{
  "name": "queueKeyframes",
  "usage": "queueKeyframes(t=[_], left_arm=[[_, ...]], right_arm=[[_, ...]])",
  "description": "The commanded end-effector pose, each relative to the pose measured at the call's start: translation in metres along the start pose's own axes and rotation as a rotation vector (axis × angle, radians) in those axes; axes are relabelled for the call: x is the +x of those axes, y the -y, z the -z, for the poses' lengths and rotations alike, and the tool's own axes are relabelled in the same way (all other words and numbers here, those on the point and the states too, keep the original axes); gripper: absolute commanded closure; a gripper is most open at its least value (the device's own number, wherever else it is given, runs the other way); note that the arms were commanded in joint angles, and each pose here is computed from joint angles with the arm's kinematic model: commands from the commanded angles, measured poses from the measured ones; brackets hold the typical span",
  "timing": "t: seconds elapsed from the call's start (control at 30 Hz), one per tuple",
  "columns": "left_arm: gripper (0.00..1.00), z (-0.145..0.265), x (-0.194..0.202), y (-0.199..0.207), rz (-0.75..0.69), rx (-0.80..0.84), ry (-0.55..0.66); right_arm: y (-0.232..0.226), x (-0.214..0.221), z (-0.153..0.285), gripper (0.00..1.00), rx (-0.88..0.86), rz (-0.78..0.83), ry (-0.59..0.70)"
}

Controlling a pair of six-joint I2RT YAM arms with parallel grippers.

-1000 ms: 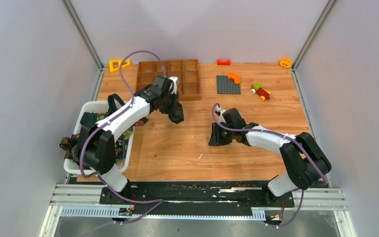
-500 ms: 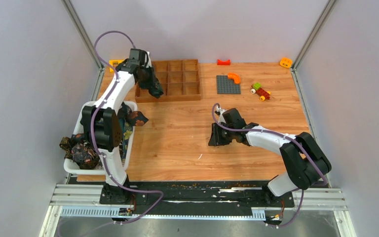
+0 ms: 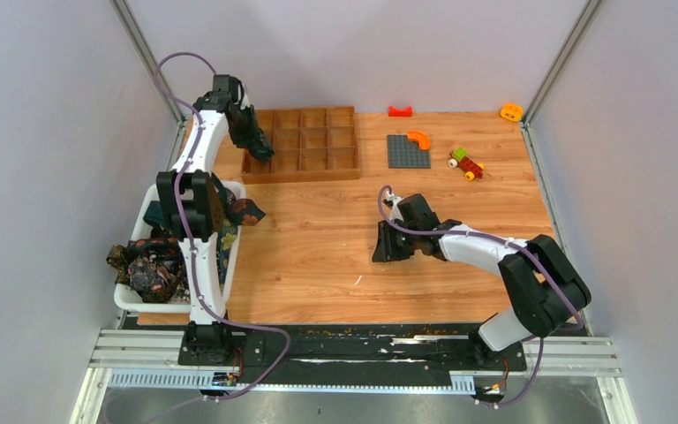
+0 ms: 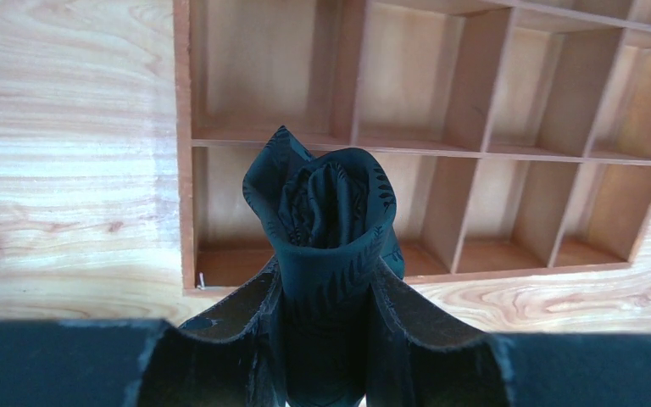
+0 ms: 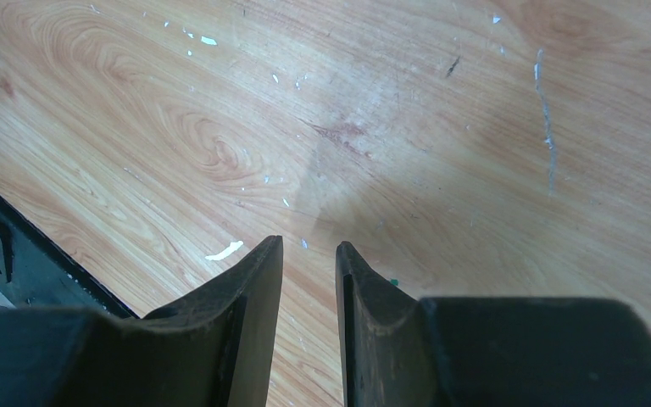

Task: Roll the ties
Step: Place the tie in the storage box.

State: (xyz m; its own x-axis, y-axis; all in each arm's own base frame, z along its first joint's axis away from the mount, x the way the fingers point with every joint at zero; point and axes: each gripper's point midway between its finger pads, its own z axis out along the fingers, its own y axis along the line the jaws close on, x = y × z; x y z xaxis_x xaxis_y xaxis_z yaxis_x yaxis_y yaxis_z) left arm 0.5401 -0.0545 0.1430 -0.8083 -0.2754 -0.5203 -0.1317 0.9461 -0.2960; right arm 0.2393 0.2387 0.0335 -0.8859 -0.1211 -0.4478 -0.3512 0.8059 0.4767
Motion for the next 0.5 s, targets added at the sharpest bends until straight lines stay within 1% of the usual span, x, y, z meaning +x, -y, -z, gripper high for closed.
queueKeyframes(t=[0.0, 0.03, 0.13, 0.27, 0.47], left_arm=[[0.78, -0.008, -0.004, -0.006, 0.028, 0.025, -0.017], [0.78, -0.013, -0.001, -0.008, 0.033, 0.022, -0.032], [0.78, -0.023, 0.005, -0.03, 0.075, -0.004, -0.063], [0.79, -0.034, 0.016, -0.038, 0.08, -0.024, -0.092], [0.79, -0.047, 0.016, -0.045, 0.087, -0.049, -0.087]], right_arm=[[-0.012, -0.021, 0.001, 0.7, -0.038, 0.043, 0.056], [-0.011, -0.021, 0.001, 0.7, -0.037, 0.043, 0.054], [-0.011, -0.02, 0.0, 0.7, -0.036, 0.043, 0.052], [-0.011, -0.02, 0.0, 0.7, -0.036, 0.042, 0.053], [-0.011, -0.02, 0.0, 0.7, -0.038, 0.043, 0.053]])
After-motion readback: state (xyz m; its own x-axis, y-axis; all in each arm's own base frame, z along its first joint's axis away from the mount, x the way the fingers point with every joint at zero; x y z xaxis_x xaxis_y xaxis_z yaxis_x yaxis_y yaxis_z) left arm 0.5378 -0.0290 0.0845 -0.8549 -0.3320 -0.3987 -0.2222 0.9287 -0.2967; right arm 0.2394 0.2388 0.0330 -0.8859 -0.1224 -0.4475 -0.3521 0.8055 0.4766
